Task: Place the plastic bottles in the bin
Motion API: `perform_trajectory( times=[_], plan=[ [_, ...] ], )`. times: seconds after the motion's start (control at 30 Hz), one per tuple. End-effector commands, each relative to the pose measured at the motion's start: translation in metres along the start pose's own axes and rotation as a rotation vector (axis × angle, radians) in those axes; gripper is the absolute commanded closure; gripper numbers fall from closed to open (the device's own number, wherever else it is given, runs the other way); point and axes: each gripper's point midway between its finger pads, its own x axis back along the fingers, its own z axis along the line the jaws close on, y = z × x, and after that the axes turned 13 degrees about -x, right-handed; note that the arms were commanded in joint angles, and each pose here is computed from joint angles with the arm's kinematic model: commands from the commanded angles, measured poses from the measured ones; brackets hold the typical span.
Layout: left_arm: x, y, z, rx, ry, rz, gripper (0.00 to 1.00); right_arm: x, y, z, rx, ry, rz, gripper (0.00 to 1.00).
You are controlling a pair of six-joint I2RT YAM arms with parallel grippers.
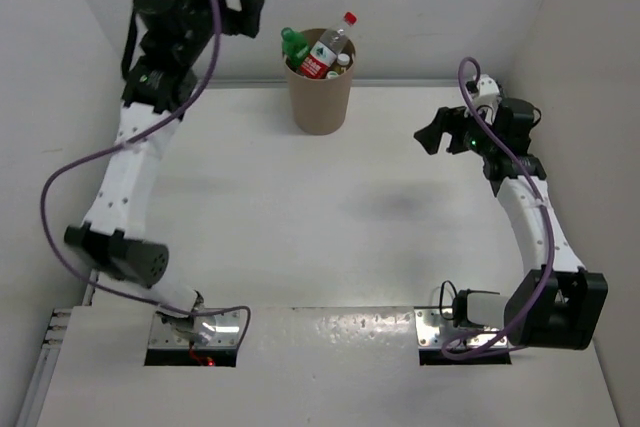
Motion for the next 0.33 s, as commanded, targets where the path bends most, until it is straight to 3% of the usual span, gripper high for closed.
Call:
perform_trajectory(
  times=[0.0, 0.13, 0.2, 0.3],
  plan=[
    [0.054, -0.141, 0.005, 0.146, 0.074, 0.457, 0.00, 0.016, 0.009, -0.023, -0.001, -0.137, 0.030, 0.06],
    [0.114, -0.202, 0.010, 0.207, 0.194, 0.646, 0.00, 0.025, 0.007, -0.044, -0.053, -0.209, 0.048, 0.02],
    [0.134, -0.227, 0.011, 0.234, 0.245, 0.694, 0.00, 0.027, 0.004, -0.050, -0.074, -0.223, 0.056, 0.02],
    [0.148, -0.234, 0.011, 0.254, 0.233, 0.705, 0.00, 0.029, 0.003, -0.054, -0.079, -0.234, 0.057, 0.02]
  ],
)
